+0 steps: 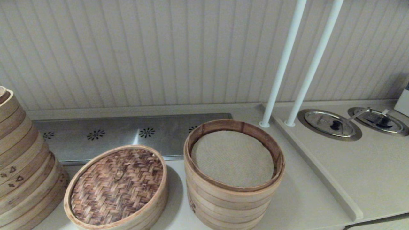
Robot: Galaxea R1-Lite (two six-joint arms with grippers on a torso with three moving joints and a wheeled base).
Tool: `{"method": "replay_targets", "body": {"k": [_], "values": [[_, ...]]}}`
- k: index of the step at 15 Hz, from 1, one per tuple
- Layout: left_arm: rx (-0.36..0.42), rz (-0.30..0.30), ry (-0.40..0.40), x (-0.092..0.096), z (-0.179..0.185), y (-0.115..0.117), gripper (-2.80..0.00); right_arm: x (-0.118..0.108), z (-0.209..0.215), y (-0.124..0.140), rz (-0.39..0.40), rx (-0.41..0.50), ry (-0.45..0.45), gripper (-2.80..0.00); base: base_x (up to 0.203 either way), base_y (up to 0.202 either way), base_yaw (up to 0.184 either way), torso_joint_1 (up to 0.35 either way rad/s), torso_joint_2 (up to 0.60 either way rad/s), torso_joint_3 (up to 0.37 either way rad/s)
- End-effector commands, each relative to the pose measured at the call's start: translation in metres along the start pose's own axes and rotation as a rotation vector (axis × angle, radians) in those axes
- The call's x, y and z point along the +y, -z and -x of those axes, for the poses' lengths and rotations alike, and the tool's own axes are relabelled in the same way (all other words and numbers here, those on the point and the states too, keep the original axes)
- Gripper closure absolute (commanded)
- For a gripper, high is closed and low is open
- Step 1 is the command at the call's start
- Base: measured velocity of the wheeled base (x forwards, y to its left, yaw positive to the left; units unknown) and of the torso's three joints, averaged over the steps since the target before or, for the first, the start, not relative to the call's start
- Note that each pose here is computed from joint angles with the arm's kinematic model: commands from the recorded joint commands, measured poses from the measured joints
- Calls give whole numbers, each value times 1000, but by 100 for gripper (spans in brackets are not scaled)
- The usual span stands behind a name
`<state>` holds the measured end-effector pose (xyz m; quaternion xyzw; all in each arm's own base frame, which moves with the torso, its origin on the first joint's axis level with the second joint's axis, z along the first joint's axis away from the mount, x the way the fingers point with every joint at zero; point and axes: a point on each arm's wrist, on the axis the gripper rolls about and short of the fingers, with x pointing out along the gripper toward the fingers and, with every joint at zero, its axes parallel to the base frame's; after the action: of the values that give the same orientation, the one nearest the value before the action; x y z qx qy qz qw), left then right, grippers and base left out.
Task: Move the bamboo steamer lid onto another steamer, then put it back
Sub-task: Pick up the steamer
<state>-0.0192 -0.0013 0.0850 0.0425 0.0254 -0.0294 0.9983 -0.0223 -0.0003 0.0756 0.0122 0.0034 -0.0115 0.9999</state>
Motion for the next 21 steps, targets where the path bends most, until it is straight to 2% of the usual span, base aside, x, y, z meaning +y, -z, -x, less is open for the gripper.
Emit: {"method": "replay_targets", "body": {"k": [1, 12, 15, 21], "values": [[-52, -67, -21, -1, 4, 10, 0, 0, 0, 1, 0, 5, 0, 0, 0, 0, 0, 0, 0, 0], [-44, -96, -28, 0, 3, 10, 0, 0, 0, 1, 0, 5, 0, 0, 0, 0, 0, 0, 0, 0], [-39, -72, -29, 0, 3, 11, 0, 0, 0, 1, 0, 5, 0, 0, 0, 0, 0, 0, 0, 0], [-40, -81, -29, 0, 3, 10, 0, 0, 0, 1, 0, 5, 0, 0, 0, 0, 0, 0, 0, 0]]}}
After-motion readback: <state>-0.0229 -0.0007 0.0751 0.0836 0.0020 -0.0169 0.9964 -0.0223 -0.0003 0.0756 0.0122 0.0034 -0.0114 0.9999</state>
